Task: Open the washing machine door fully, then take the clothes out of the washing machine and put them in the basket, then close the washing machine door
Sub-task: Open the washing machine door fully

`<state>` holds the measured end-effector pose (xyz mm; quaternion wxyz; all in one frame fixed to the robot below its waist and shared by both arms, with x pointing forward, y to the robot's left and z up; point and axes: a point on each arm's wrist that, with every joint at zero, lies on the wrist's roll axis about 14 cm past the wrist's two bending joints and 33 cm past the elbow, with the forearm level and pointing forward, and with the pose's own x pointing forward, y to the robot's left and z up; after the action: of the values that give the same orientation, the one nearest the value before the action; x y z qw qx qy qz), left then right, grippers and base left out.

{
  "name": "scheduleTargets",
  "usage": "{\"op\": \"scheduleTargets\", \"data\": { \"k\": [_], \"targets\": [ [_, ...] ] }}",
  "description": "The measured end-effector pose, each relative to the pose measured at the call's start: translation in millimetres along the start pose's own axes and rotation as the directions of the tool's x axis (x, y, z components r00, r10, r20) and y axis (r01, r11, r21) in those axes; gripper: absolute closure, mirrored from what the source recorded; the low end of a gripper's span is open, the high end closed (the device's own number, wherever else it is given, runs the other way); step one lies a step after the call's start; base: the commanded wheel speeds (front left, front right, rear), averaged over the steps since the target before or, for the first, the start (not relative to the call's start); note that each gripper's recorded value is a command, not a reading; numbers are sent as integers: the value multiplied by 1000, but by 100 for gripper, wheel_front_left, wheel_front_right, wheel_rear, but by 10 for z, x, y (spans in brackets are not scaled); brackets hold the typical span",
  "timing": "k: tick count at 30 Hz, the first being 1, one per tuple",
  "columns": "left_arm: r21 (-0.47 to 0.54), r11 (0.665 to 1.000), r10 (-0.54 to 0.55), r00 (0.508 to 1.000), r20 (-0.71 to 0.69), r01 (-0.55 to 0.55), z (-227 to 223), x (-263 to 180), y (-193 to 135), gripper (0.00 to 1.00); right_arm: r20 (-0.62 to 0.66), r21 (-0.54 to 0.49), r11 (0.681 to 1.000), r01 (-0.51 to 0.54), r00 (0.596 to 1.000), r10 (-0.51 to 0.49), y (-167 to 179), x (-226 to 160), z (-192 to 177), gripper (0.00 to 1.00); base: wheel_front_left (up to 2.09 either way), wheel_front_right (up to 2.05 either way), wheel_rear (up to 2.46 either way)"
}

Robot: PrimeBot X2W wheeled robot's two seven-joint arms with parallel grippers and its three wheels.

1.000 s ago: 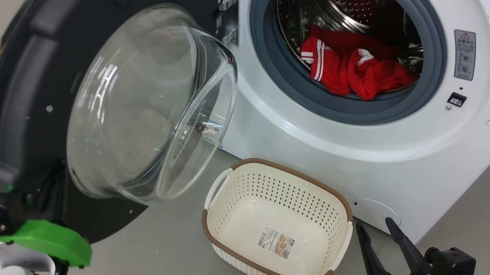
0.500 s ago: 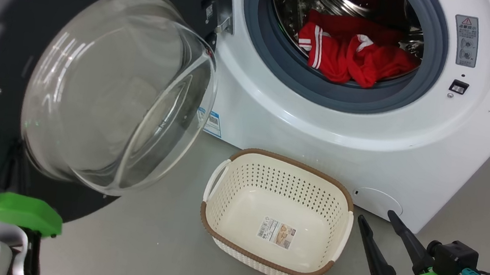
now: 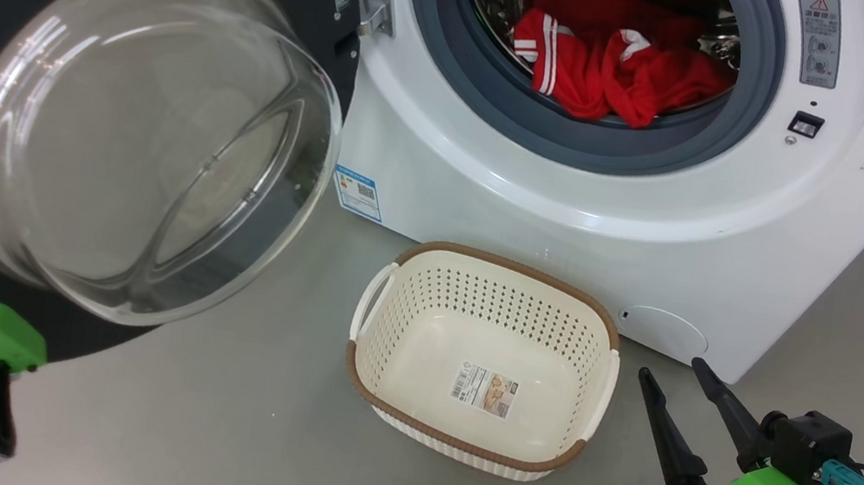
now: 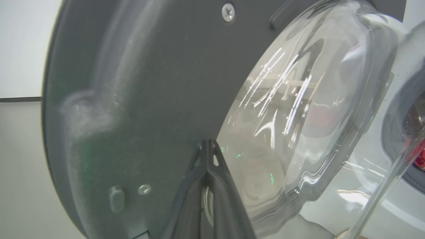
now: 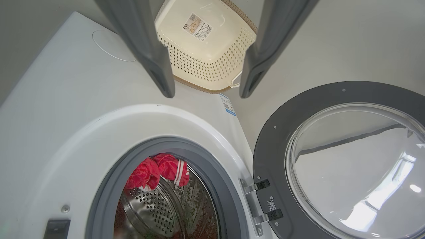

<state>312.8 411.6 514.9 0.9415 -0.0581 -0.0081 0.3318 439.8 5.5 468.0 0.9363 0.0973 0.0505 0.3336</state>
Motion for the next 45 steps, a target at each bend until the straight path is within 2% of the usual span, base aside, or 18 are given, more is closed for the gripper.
{"op": "scheduleTargets", "data": {
  "k": [10, 21, 32, 40, 41, 44, 45],
  "targets": [
    [76, 996, 42, 999, 7, -43, 49, 190, 145, 100, -10, -9, 1000, 17, 1000, -17, -132, 14, -48, 0, 0, 0, 0],
    [87, 992, 85, 996, 10, -86, 109, 367, 273, 100, -14, -14, 999, 32, 999, -32, -218, 5, -71, 0, 0, 0, 0],
    [45, 994, 95, 995, 16, -96, 157, 388, 346, 100, -6, -26, 999, 36, 999, -36, -223, -26, -20, 0, 0, 0, 0],
    [0, 999, 42, 999, 15, -42, 97, 257, 294, 100, 15, -42, 999, 30, 999, -29, -167, -52, 89, 0, 0, 0, 0],
    [-5, 999, 33, 999, 13, -33, 69, 226, 273, 89, 18, -44, 999, 30, 999, -29, -162, -55, 103, 0, 0, 0, 0],
    [-23, 1000, 11, 1000, 14, -10, 18, 142, 208, 73, 25, -47, 998, 30, 999, -28, -153, -62, 136, 0, 0, 0, 0],
    [-29, 1000, 2, 1000, 17, -1, 12, 119, 183, 64, 27, -48, 998, 29, 999, -28, -149, -64, 146, 0, 0, 0, 0]
  ]
}}
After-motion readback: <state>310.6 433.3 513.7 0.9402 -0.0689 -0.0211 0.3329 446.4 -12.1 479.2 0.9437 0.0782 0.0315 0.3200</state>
